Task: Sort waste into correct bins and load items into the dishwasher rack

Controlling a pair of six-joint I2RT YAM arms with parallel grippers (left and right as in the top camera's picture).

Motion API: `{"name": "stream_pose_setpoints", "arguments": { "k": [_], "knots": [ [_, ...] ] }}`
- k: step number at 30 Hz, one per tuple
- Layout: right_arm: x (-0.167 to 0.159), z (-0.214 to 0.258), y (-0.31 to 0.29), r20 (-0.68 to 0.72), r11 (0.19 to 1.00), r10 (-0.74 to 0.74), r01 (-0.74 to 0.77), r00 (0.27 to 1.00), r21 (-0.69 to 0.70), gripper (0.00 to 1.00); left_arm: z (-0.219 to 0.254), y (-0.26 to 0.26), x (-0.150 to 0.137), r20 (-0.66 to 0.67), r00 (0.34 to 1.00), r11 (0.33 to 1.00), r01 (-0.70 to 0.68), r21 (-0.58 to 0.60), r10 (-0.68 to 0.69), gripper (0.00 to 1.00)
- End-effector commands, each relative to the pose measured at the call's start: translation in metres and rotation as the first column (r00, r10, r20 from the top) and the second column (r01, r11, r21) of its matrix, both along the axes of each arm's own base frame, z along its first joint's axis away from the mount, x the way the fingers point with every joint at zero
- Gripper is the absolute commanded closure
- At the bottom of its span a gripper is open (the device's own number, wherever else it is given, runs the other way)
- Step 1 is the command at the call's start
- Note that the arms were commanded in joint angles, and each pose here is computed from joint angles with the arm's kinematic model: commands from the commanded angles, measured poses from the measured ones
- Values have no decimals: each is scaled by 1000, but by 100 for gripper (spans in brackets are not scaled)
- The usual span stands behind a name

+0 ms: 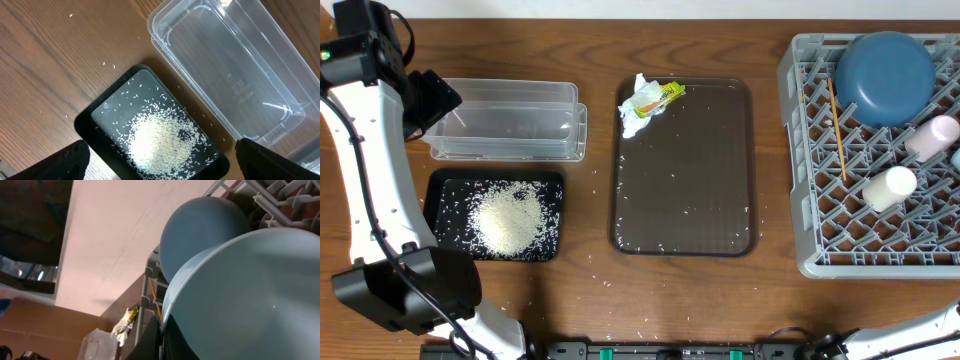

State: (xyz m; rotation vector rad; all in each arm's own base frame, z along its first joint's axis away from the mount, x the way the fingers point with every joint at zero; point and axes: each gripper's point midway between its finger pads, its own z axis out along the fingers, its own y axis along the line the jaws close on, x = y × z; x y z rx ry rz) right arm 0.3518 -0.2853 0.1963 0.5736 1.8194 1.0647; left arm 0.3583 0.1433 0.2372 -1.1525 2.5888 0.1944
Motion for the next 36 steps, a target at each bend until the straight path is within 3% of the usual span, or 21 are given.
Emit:
{"name": "stream_pose_setpoints", "arguments": {
  "k": [1, 9, 15, 19, 30, 32, 34, 36],
  "knots": [
    [1, 3, 5, 34, 999, 19, -20, 999, 26, 99, 2, 3, -1, -3, 1000, 1000, 2, 14, -2, 4],
    [1, -2, 8, 16, 999, 21, -22, 1000, 48, 99, 2, 3, -1, -2, 1000, 1000, 2, 15, -2, 4],
    [-4, -32, 3, -134, 1000, -18, 18, 991, 5, 99, 2, 3, -1, -3, 1000, 1000, 2, 14, -2, 4],
    [-10, -35, -2, -158, 999, -37, 39, 987, 8, 97, 2, 3, -1, -2, 1000, 1000, 2, 15, -2, 4],
    [-54, -23, -41, -340, 959, -255, 282, 905, 34, 69, 2, 3, -1, -2, 1000, 1000, 2, 15, -2, 4],
    [-63, -12, -46, -347, 943, -292, 330, 891, 55, 58, 2, 3, -1, -3, 1000, 1000, 2, 14, -2, 4],
    [-70, 0, -50, -350, 928, -326, 368, 878, 60, 36, 2, 3, -1, -2, 1000, 1000, 2, 15, -2, 4],
    [-78, 12, -53, -343, 916, -358, 398, 868, 52, 25, 2, 3, -1, -3, 1000, 1000, 2, 15, -2, 4]
  ]
}}
